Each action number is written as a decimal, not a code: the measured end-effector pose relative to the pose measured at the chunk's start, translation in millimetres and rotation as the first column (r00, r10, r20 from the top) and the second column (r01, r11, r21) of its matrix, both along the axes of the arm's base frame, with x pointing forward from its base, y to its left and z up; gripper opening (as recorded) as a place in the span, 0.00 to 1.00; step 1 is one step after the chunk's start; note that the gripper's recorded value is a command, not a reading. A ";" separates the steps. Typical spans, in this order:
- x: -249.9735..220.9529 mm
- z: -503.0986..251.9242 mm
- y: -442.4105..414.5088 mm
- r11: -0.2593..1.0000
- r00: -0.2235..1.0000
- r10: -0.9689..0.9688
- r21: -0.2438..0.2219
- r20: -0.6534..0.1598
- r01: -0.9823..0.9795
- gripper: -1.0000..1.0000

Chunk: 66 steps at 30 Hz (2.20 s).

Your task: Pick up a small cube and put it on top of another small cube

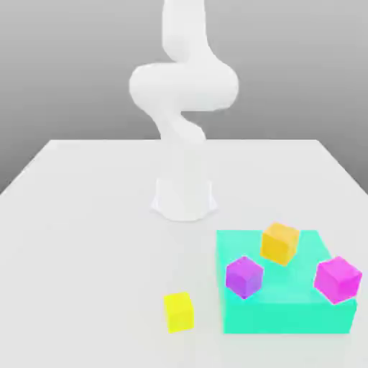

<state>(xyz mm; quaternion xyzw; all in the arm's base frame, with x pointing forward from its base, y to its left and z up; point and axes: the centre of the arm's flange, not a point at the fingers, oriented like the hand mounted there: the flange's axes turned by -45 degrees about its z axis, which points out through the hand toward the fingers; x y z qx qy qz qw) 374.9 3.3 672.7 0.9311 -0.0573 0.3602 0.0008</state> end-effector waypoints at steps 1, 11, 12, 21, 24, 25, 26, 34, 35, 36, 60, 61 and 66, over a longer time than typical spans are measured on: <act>11.3 -17.1 0.5 0.999 0.999 -0.041 0.014 -0.027 0.041 0.50; 78.1 -190.4 -10.6 0.900 0.883 -0.387 0.097 -0.266 0.424 0.50; 80.7 -208.1 -12.4 0.882 0.862 -0.416 0.101 -0.289 0.460 0.50; 72.6 -360.6 -23.7 0.659 0.614 -0.617 0.104 -0.492 0.745 0.50; 58.9 -405.7 -23.9 0.563 0.511 -0.656 0.092 -0.556 0.822 0.50; 53.4 -419.9 -23.4 0.528 0.475 -0.665 0.086 -0.576 0.845 0.50; 47.5 -433.5 -22.6 0.493 0.437 -0.673 0.079 -0.596 0.866 0.50; 25.2 -507.9 -12.5 0.352 0.293 -0.679 0.052 -0.673 0.934 0.50; 25.2 -515.2 -12.4 0.351 0.293 -0.679 0.052 -0.673 0.935 0.50; 24.9 -522.7 -12.4 0.351 0.292 -0.679 0.051 -0.673 0.935 0.50; 36.8 -468.1 13.5 0.472 0.394 -0.642 0.065 -0.658 0.879 0.00; 40.3 -462.4 21.9 0.487 0.408 -0.636 0.069 -0.655 0.871 0.00; 53.2 -429.9 68.5 0.549 0.471 -0.598 0.098 -0.649 0.830 0.00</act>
